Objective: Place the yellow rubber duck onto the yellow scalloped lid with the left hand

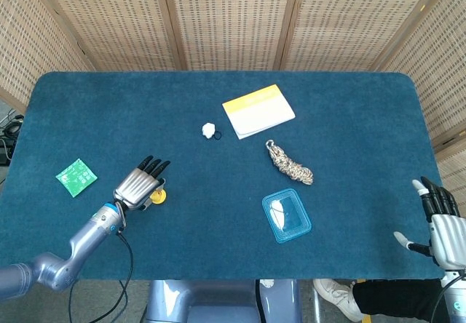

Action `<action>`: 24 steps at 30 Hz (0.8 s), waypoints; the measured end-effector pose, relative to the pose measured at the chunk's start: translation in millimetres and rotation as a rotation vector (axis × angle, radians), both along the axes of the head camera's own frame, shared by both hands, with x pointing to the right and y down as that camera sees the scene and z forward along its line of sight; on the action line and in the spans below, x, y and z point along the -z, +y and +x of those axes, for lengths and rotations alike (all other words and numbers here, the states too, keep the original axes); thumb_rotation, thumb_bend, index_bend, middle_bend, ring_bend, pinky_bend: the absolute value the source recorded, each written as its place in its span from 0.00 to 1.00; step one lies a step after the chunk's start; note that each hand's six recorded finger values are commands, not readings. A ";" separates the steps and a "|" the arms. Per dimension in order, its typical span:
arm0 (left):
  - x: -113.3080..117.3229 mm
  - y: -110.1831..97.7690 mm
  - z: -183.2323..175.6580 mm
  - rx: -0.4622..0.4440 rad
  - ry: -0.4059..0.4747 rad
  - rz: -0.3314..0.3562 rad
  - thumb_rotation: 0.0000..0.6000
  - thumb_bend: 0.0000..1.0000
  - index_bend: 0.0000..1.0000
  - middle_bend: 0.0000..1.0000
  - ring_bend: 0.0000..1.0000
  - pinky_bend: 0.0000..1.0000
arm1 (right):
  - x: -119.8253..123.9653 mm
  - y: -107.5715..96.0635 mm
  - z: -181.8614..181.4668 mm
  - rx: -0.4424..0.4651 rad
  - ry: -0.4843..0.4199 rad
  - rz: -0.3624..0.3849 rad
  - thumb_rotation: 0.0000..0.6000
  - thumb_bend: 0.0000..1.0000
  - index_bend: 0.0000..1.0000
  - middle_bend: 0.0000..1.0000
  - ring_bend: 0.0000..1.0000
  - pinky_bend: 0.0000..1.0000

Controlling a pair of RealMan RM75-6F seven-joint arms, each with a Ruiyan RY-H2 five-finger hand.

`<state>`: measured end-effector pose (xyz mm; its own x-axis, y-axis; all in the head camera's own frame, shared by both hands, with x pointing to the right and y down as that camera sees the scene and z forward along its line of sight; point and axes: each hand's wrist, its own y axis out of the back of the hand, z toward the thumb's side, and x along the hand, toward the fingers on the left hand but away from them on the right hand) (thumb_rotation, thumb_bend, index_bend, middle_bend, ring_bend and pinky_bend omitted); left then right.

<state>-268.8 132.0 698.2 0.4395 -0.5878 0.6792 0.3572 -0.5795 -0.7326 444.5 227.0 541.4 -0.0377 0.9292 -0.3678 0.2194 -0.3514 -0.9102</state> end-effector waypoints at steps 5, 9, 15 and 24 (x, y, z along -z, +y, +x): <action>-2.4 0.0 -0.3 0.002 -0.009 -0.006 1.00 0.37 0.42 0.00 0.00 0.00 | 0.7 -0.3 1.1 -0.006 -0.002 0.003 1.00 0.00 0.00 0.00 0.00 0.00; -3.4 0.2 -2.0 0.001 -0.022 -0.005 1.00 0.36 0.30 0.00 0.00 0.00 | 0.0 -0.7 1.8 -0.007 -0.002 0.000 1.00 0.00 0.00 0.00 0.00 0.00; -1.7 -0.2 -3.4 0.020 -0.025 -0.013 1.00 0.36 0.11 0.00 0.00 0.00 | -0.3 -0.4 0.8 -0.004 -0.002 0.000 1.00 0.00 0.00 0.00 0.00 0.00; 26.9 -2.3 -3.6 0.109 0.066 0.009 1.00 0.35 0.05 0.00 0.00 0.00 | -1.5 -0.1 0.6 -0.002 0.000 -0.007 1.00 0.00 0.00 0.00 0.00 0.00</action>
<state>-272.3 129.7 671.3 0.4165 -0.6401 0.6456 0.2431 -0.6059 -0.7575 445.0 226.9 543.0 -0.0394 0.9265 -0.3742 0.2197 -0.3573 -0.9078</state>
